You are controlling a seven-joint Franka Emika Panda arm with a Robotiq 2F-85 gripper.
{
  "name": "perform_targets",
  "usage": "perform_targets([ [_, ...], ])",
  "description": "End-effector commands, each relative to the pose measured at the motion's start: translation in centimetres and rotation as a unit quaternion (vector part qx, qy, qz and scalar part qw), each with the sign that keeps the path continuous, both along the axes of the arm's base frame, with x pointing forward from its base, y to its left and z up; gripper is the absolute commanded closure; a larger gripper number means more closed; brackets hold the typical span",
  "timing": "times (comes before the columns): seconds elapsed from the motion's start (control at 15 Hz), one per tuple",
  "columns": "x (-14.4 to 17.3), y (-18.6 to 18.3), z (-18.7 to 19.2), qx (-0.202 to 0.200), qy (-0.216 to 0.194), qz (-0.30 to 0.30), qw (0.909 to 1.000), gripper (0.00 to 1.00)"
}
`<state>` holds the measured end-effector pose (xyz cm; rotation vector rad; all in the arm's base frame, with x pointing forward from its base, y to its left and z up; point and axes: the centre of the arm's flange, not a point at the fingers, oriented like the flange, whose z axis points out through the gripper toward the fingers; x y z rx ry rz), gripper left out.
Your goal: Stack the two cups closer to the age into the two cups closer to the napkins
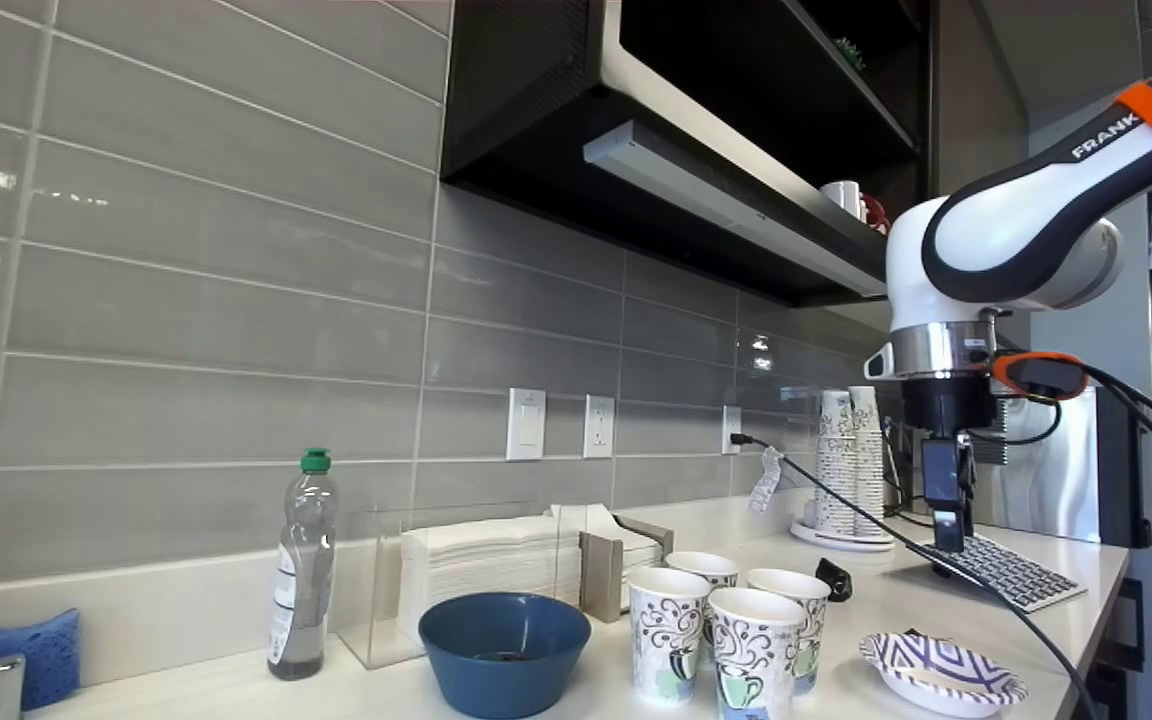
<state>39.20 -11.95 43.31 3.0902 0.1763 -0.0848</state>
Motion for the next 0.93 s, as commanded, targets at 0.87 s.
perform_targets([
  [0.87, 4.9, 7.9, 1.5, 0.006, -0.067, 0.068, 0.9954, 0.00],
])
